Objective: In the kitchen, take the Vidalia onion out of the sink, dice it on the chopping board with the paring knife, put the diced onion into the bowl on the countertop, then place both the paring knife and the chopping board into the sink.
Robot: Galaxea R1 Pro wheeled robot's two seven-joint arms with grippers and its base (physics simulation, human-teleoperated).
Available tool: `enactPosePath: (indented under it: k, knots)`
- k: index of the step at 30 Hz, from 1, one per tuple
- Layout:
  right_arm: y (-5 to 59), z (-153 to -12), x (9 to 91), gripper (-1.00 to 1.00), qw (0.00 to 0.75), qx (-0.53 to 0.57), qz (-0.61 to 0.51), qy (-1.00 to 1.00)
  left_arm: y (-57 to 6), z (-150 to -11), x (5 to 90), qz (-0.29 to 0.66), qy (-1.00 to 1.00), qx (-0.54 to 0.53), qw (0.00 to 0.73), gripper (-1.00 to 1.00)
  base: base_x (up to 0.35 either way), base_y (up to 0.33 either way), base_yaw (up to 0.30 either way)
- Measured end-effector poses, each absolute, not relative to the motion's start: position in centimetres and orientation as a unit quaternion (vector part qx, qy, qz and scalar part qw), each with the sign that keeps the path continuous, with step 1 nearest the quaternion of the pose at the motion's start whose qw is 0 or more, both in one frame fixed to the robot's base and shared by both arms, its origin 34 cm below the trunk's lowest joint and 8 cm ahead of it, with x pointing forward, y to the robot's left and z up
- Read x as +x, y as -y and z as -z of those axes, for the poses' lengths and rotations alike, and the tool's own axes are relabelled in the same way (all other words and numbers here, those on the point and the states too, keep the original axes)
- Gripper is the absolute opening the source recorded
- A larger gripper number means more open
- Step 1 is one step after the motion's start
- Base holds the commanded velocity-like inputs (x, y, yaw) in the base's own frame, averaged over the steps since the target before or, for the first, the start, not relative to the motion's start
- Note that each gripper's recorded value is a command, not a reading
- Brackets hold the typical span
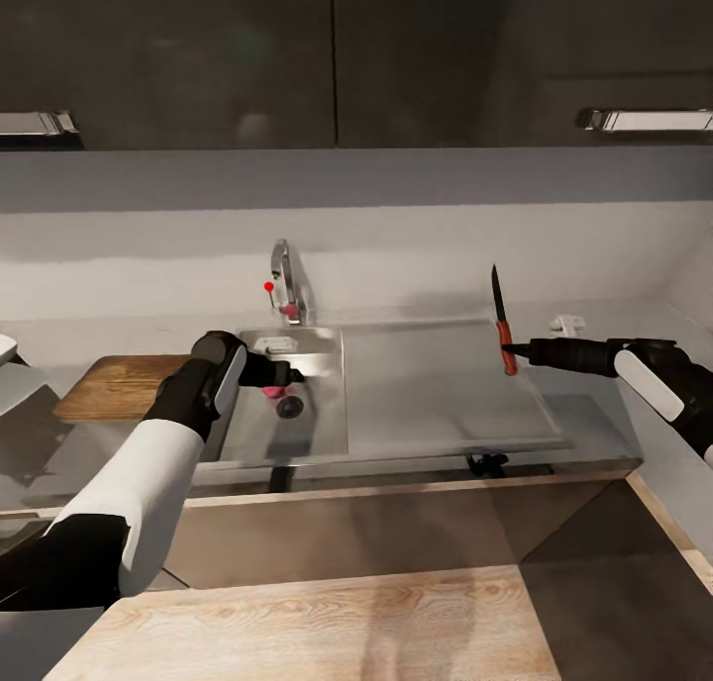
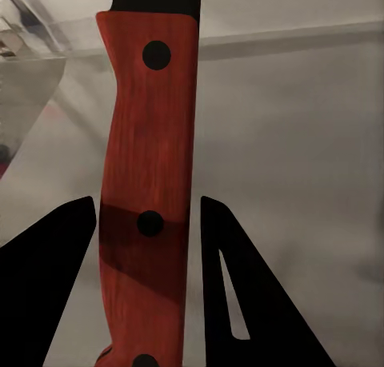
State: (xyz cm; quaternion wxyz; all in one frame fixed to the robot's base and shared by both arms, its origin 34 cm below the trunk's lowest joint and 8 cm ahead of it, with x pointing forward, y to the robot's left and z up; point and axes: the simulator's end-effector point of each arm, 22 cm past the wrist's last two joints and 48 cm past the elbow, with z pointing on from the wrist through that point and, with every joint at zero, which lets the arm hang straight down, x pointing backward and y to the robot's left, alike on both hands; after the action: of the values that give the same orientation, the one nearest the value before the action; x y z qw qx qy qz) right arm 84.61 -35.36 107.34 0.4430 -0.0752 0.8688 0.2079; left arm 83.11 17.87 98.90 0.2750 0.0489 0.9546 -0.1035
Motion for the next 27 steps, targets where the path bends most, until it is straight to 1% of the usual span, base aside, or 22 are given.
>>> enactPosePath:
  k: [3,4,7,27]
  knots:
    - [35.3,-107.3,84.6,-1.00,0.443,-0.075,-0.208,-0.869,-19.8,-98.7,83.3,0.088,-0.956,0.041,0.276,1.00,0.000,0.000,0.000]
    - [35.3,-107.3,84.6,-1.00,0.443,-0.075,-0.208,-0.869,-21.2,-98.7,83.4,0.069,-0.958,0.035,0.277,1.00,0.000,0.000,0.000]
    - [35.4,-107.3,84.6,-1.00,0.443,-0.075,-0.208,-0.869,-22.3,-98.6,83.5,0.052,-0.959,0.028,0.277,1.00,0.000,0.000,0.000]
    - [35.5,-107.2,84.6,-1.00,0.443,-0.075,-0.207,-0.869,-22.6,-98.6,83.5,0.042,-0.959,0.028,0.278,1.00,0.000,0.000,0.000]
